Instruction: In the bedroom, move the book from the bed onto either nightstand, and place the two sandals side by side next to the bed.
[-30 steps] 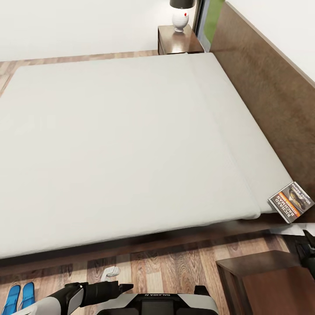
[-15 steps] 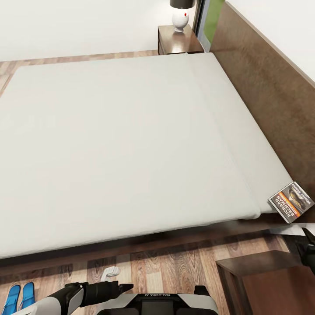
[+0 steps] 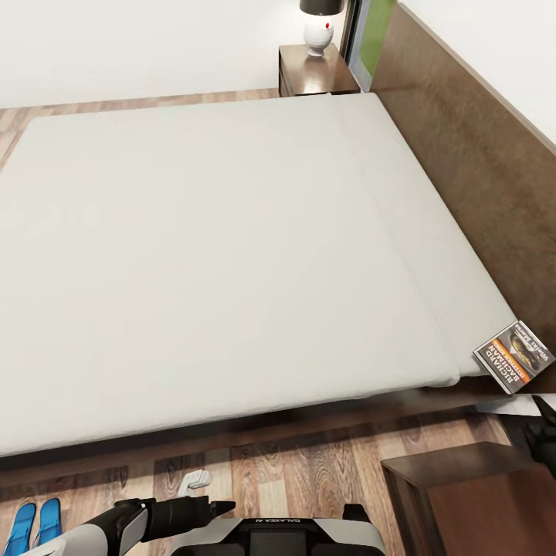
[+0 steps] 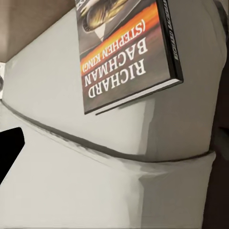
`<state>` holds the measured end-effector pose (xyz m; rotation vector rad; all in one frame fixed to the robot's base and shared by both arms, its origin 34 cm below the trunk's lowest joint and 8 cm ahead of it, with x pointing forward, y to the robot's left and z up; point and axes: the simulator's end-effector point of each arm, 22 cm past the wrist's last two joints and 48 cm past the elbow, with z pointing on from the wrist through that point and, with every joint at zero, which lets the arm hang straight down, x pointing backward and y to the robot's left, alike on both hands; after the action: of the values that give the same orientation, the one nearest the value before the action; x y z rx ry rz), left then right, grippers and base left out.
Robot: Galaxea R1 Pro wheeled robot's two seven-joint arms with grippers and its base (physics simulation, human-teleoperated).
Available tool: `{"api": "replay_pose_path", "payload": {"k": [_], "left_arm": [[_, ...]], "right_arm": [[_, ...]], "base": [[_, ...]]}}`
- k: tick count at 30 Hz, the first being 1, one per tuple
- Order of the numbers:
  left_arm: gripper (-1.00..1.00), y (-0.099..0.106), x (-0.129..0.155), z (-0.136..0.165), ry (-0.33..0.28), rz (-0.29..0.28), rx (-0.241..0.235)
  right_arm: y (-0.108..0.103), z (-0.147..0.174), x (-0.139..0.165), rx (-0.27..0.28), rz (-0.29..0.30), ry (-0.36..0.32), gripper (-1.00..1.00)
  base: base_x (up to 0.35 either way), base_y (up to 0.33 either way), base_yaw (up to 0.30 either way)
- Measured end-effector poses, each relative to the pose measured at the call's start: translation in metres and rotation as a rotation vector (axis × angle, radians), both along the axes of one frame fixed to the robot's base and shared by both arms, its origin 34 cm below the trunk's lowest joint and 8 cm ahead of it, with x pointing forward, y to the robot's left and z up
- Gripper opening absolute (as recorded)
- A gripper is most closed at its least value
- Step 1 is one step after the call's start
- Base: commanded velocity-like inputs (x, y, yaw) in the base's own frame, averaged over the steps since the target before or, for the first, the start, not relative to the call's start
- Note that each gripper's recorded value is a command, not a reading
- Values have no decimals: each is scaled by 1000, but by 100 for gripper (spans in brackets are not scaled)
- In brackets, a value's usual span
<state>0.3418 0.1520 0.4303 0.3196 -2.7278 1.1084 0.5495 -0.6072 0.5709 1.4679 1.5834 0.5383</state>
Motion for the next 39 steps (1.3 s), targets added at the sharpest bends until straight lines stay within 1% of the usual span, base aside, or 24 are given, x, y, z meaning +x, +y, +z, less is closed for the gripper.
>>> {"api": "replay_pose_path", "payload": {"k": [5,12,20,24,39], "left_arm": [[100,0,0,0,0,0,0],[100,0,0,0,0,0,-1],[100,-1,0,0,0,0,-1],[100,-1,0,-6,0,0,-1],[100,0,0,-6,0,3,0]], "right_arm": [[10,0,4,49,15,-13,100],[12,0,5,63,18,-17,100],[12,0,5,64,20,-18,100],[12,-6,6,64,21,-19,100],[12,-5,7,62,22,-20,100]], "base": [[0,0,0],[0,0,0],[0,0,0],[0,0,0],[0,0,0]]}}
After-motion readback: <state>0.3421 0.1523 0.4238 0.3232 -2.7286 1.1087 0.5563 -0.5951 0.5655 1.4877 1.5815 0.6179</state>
